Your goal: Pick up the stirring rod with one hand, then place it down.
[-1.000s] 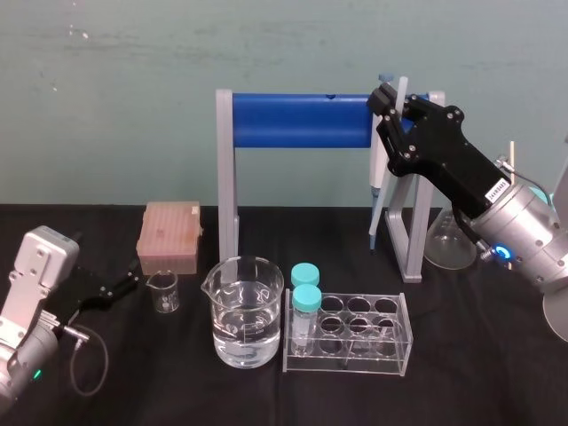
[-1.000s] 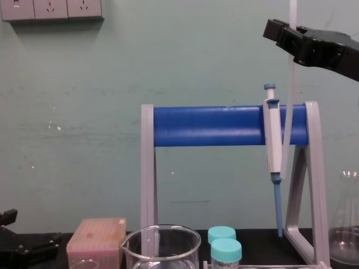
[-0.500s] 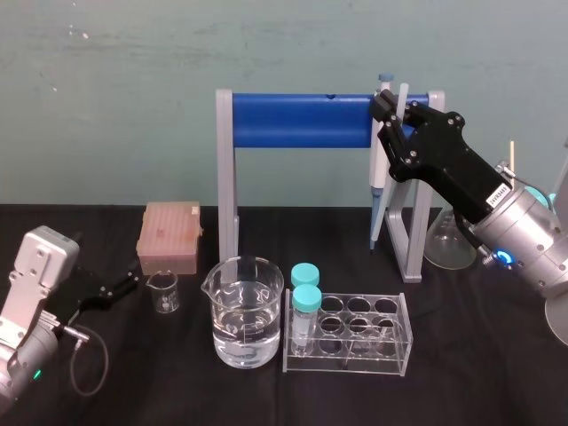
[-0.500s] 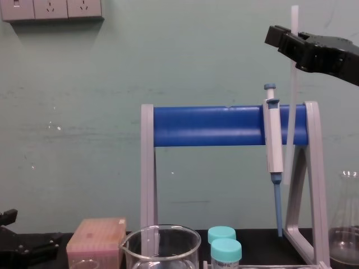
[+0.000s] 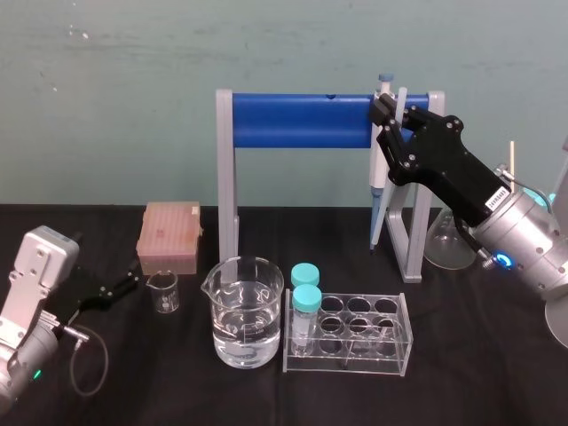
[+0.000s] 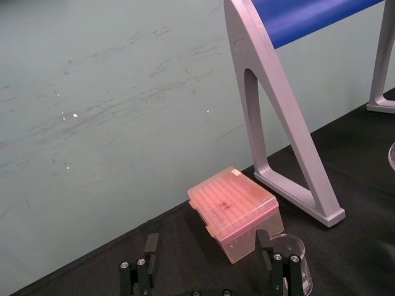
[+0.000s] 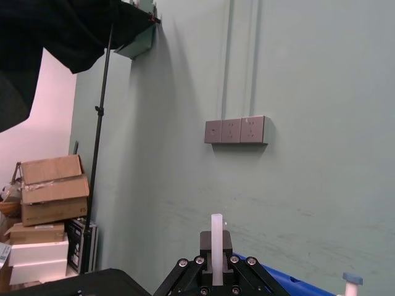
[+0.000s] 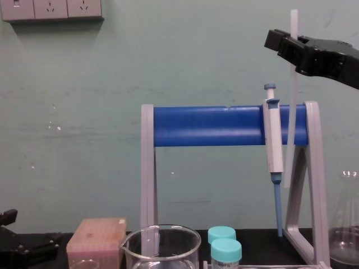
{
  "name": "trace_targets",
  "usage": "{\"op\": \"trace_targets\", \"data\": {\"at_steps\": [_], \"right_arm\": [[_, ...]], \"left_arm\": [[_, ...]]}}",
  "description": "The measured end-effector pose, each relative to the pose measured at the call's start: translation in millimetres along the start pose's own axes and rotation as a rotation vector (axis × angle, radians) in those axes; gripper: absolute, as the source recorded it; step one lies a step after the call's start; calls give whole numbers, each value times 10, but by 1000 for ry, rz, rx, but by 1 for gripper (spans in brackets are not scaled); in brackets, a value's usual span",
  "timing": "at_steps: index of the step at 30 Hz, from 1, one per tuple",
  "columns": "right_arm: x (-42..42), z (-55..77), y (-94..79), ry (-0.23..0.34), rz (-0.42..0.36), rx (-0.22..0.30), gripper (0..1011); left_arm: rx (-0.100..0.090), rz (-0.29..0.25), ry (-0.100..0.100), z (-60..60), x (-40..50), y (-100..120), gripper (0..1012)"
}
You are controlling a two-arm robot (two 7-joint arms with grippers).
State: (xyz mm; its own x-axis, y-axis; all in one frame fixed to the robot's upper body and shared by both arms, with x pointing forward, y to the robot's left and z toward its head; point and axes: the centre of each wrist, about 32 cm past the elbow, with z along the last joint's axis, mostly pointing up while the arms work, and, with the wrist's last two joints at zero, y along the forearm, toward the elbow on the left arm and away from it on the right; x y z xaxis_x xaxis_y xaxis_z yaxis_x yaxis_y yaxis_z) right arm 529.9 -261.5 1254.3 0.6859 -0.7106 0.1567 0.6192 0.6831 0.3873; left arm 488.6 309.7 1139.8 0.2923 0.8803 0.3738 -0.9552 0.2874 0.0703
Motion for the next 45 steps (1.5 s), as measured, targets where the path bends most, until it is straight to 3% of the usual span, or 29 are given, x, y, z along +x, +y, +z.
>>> {"op": "trace_targets", "data": {"at_steps": [45], "right_arm": [[-8,-17,-43,12,15,-19,67]], "left_arm": [[0,0,0,0,0,0,1000]]}}
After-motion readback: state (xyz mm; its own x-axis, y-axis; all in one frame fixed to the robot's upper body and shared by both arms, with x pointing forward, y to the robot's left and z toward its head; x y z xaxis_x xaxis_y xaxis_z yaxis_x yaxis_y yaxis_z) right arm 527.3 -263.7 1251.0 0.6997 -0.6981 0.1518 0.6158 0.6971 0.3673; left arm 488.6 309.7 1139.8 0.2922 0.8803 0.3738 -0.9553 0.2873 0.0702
